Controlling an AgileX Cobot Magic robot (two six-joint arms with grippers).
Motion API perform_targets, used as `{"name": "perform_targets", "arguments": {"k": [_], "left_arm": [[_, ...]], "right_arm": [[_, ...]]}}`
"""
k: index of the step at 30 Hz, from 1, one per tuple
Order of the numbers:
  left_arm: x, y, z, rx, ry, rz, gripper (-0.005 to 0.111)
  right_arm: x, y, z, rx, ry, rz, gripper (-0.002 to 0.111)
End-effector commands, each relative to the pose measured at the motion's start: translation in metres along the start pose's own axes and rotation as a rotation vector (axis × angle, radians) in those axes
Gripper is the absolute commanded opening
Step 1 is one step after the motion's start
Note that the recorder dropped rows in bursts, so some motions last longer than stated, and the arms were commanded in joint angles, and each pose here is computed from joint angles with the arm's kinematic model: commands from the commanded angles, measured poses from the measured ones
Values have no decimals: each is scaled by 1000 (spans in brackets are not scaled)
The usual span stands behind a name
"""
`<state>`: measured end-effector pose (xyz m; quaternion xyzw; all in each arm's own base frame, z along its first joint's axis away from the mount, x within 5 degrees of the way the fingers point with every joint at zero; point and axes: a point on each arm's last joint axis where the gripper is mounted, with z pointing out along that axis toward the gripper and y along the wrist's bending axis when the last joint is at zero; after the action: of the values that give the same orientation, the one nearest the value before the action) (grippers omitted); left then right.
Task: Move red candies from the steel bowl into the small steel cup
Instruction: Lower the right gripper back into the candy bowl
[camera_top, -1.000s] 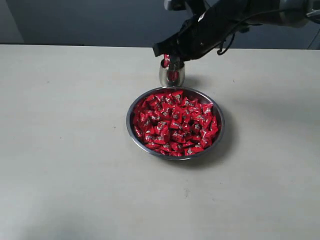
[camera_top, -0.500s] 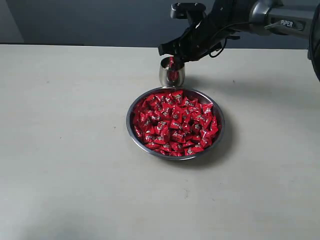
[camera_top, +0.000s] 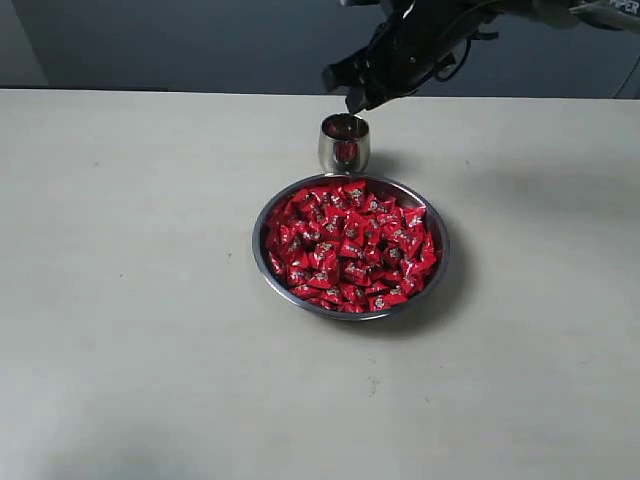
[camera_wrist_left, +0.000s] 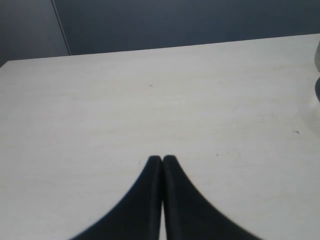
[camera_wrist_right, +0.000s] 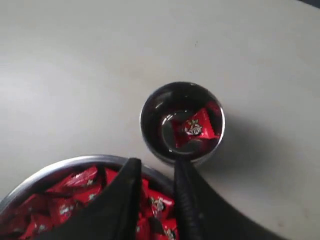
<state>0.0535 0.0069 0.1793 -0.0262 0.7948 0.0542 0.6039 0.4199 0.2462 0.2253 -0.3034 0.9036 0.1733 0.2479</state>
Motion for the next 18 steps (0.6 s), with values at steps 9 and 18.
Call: {"name": "perform_targets", "arguments": {"k": [9, 18], "left_arm": [[-3, 0, -1, 4, -19, 2, 0], [-3, 0, -1, 4, -19, 2, 0]], "right_arm": [[74, 3, -25, 97, -25, -57, 24], [130, 5, -30, 142, 4, -176, 24]]}}
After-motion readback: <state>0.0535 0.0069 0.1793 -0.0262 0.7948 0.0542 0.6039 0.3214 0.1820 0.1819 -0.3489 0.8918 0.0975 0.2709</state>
